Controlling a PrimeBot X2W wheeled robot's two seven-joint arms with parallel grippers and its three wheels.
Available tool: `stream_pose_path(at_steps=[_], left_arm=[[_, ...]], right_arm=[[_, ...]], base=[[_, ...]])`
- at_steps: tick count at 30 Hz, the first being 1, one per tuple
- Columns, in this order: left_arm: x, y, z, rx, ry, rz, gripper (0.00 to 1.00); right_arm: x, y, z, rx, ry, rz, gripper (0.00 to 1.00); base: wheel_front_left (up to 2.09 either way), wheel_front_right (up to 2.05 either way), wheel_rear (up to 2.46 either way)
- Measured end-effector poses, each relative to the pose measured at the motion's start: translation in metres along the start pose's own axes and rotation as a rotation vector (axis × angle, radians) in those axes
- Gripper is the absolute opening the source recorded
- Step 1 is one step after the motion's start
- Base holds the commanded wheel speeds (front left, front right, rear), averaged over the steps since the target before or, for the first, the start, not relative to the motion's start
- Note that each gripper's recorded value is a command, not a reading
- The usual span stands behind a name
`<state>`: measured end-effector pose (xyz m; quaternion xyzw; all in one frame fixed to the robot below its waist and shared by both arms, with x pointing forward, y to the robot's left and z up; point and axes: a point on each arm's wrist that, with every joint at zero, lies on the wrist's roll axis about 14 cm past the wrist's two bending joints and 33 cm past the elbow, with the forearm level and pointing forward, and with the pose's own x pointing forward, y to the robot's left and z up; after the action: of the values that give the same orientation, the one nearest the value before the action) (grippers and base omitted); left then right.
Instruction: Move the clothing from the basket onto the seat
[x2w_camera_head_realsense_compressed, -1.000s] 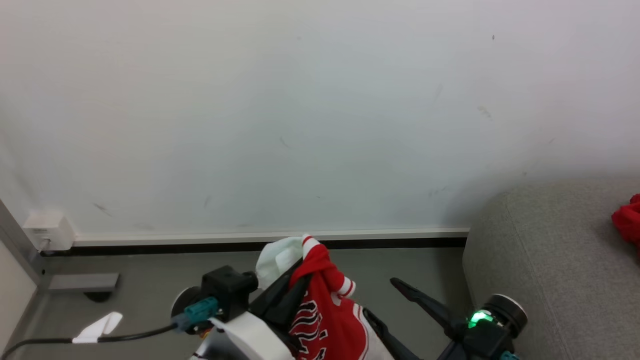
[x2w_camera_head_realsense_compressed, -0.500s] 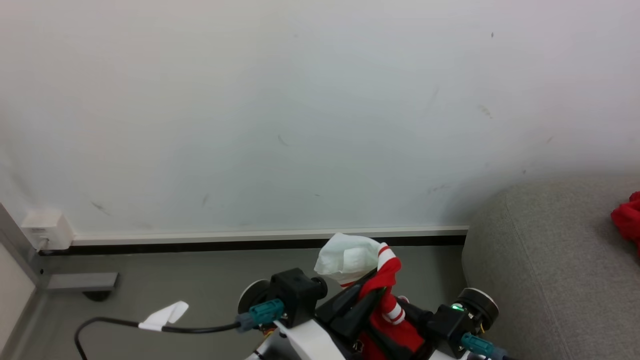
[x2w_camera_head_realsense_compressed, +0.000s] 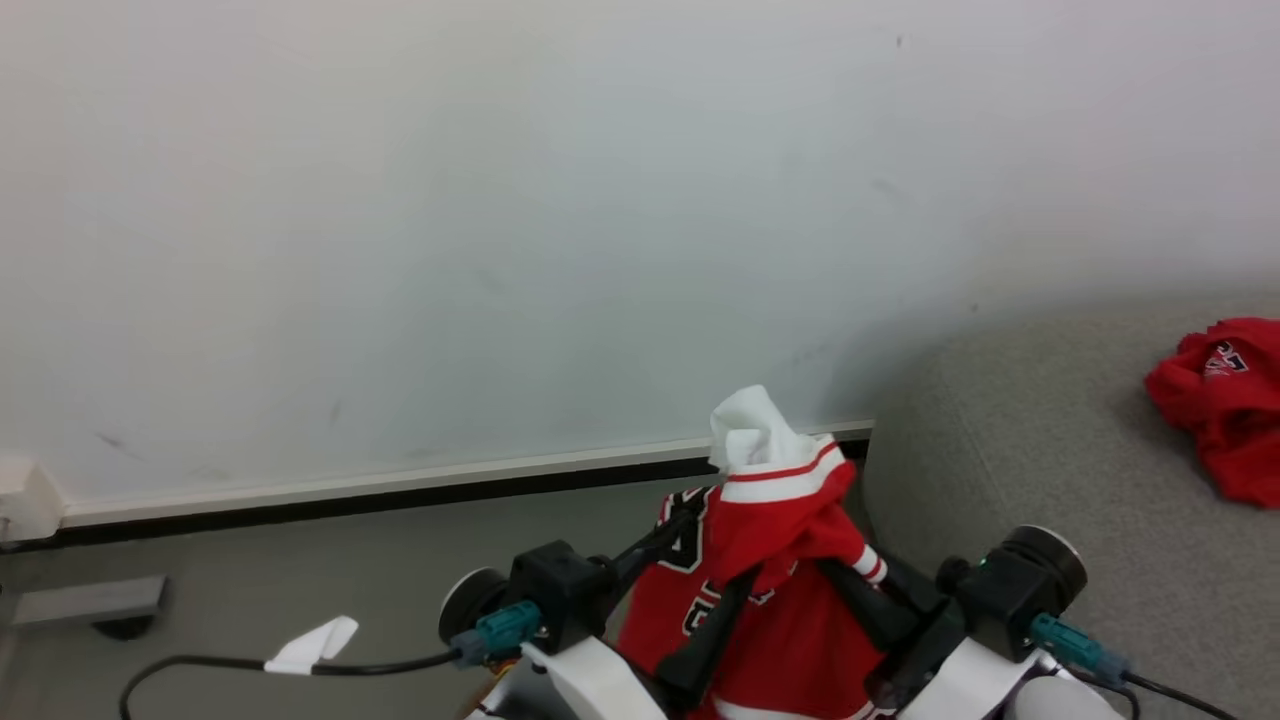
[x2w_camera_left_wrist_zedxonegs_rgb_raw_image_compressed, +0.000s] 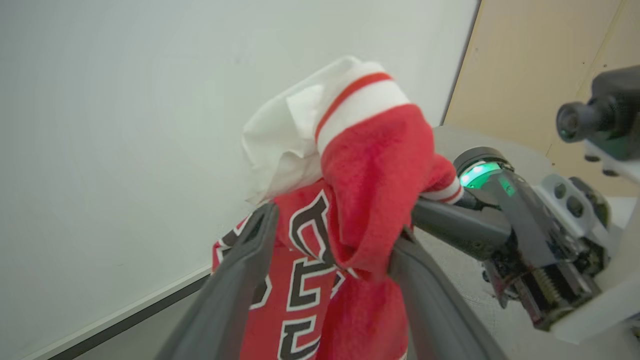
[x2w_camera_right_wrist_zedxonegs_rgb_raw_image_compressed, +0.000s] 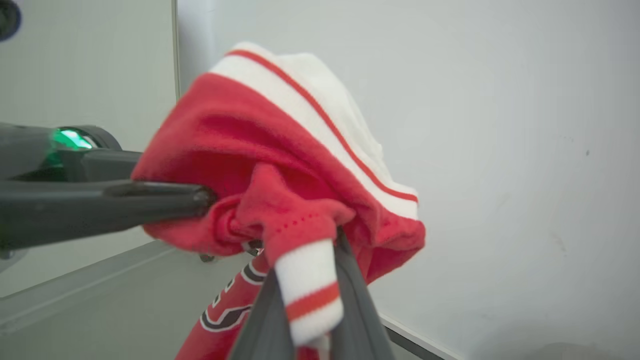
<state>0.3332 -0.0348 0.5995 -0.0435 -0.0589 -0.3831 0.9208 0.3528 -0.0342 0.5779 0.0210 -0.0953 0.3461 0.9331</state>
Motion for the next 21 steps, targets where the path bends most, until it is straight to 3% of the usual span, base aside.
stream_pose_path(at_steps=[14,21], left_arm=[[0.043,-0.069,-0.029,-0.075,0.041,-0.257,1.00],[0.057,-0.111,-0.044,-0.121,0.071,-0.400,1.00]], right_arm=[[-0.096,-0.089,0.033,-0.122,-0.046,-0.341,0.00],[-0.146,-0.113,0.043,-0.143,-0.041,-0.506,0.00]], base=[[0.00,0.00,0.00],[0.00,0.00,0.00]])
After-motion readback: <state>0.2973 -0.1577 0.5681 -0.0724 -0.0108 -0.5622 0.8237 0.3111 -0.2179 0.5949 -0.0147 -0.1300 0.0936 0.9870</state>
